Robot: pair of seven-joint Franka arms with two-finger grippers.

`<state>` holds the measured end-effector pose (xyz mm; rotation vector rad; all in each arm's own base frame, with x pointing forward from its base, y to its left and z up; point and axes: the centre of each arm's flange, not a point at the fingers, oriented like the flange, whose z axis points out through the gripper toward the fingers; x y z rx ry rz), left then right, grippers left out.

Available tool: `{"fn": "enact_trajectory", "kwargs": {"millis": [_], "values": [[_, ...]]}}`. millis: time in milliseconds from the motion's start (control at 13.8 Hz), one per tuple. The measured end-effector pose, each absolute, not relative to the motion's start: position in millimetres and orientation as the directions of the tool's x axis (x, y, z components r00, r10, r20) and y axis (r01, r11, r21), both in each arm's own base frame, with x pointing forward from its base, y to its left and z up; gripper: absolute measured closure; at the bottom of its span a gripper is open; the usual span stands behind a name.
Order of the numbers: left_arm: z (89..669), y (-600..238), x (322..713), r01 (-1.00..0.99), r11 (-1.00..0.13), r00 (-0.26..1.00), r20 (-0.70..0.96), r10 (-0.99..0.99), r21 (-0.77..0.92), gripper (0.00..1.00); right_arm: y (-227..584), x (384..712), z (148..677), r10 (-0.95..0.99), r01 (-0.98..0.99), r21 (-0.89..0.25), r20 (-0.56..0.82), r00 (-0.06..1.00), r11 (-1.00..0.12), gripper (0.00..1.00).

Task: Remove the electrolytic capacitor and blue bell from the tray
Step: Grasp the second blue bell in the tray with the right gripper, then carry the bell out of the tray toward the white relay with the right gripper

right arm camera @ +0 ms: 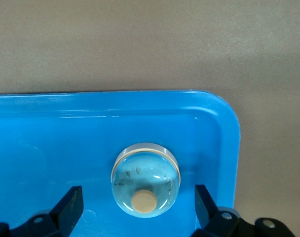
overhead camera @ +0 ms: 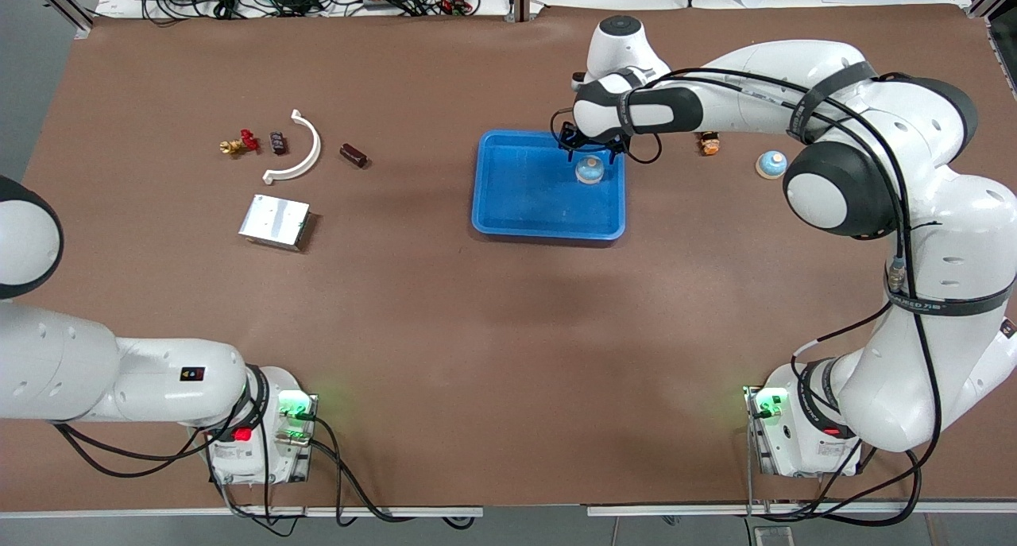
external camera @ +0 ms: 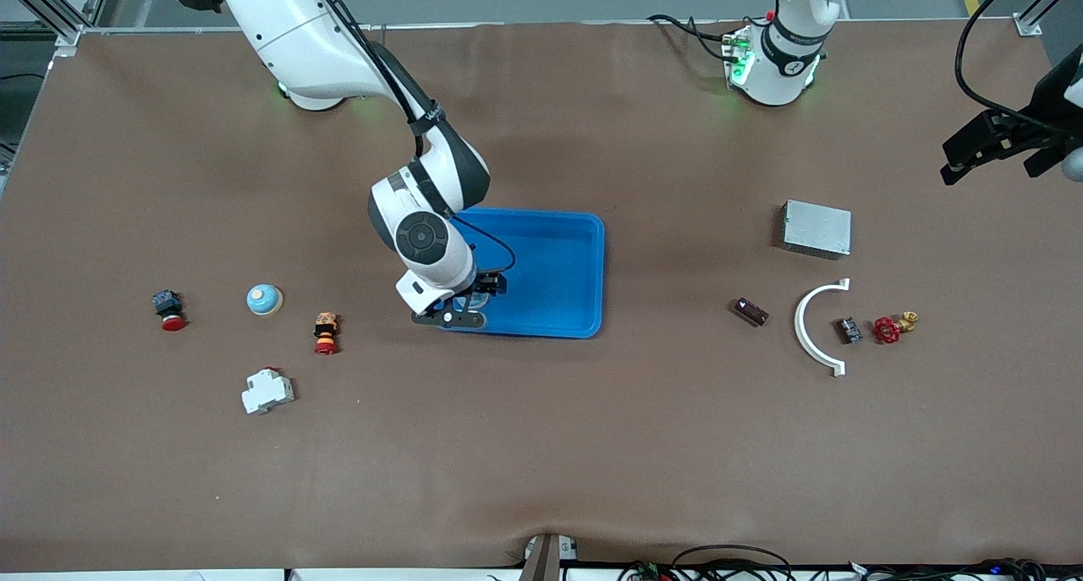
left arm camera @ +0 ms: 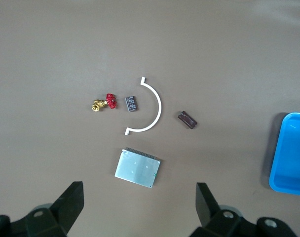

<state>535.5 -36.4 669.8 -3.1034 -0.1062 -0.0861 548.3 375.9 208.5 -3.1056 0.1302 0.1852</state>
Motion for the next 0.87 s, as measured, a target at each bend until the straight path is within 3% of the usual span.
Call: {"fn": "enact_trajectory", "kwargs": {"millis": [872], "values": [[667,-33,536,0.077,-0.997,0.996,0.05,0.075,-0.029,0.0,375,547,182,-0.085,-0.087,-0.019,-0.119,0.989,-0.996,0.0]]}}
